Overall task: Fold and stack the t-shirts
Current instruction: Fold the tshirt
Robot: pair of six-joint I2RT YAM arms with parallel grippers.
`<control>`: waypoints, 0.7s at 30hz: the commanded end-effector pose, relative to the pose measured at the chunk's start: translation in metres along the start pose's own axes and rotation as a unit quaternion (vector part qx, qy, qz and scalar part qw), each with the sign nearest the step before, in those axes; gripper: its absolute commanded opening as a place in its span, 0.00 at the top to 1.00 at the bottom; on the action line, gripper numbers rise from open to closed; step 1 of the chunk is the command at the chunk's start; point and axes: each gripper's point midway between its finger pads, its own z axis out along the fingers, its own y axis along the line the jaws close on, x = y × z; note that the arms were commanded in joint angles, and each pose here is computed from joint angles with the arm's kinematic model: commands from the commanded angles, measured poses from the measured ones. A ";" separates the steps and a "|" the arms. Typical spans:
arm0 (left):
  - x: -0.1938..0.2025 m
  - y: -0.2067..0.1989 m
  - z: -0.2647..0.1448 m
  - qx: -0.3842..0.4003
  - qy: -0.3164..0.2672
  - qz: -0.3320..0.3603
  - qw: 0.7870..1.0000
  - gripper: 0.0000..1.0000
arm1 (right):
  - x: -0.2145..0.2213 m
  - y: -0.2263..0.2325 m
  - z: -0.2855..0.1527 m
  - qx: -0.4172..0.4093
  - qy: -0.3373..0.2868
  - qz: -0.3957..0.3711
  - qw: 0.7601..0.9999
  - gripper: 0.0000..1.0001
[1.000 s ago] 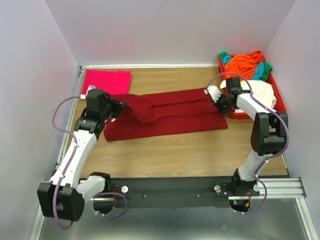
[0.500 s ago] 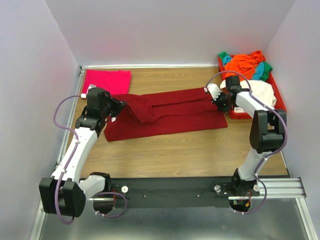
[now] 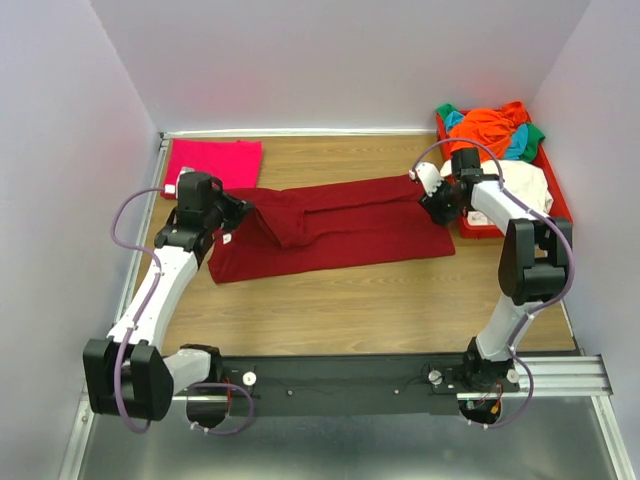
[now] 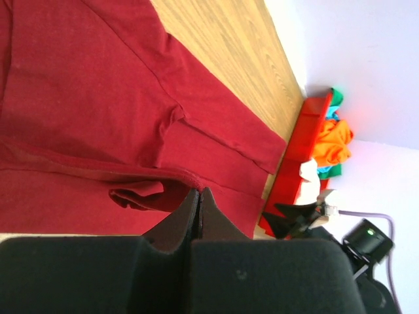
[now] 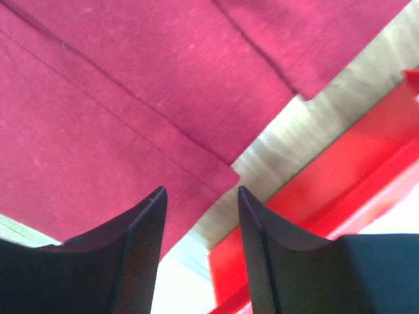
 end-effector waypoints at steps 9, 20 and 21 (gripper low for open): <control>-0.017 -0.005 0.060 -0.008 0.004 0.028 1.000 1.00 | -0.033 -0.014 -0.034 0.035 -0.065 0.038 0.997 0.41; -0.019 0.009 0.117 -0.036 0.031 0.060 0.997 1.00 | -0.028 0.010 -0.047 0.019 -0.083 0.038 0.996 0.41; -0.021 0.008 0.120 -0.038 0.028 0.062 0.997 1.00 | -0.028 0.012 -0.046 0.016 -0.085 0.038 0.995 0.41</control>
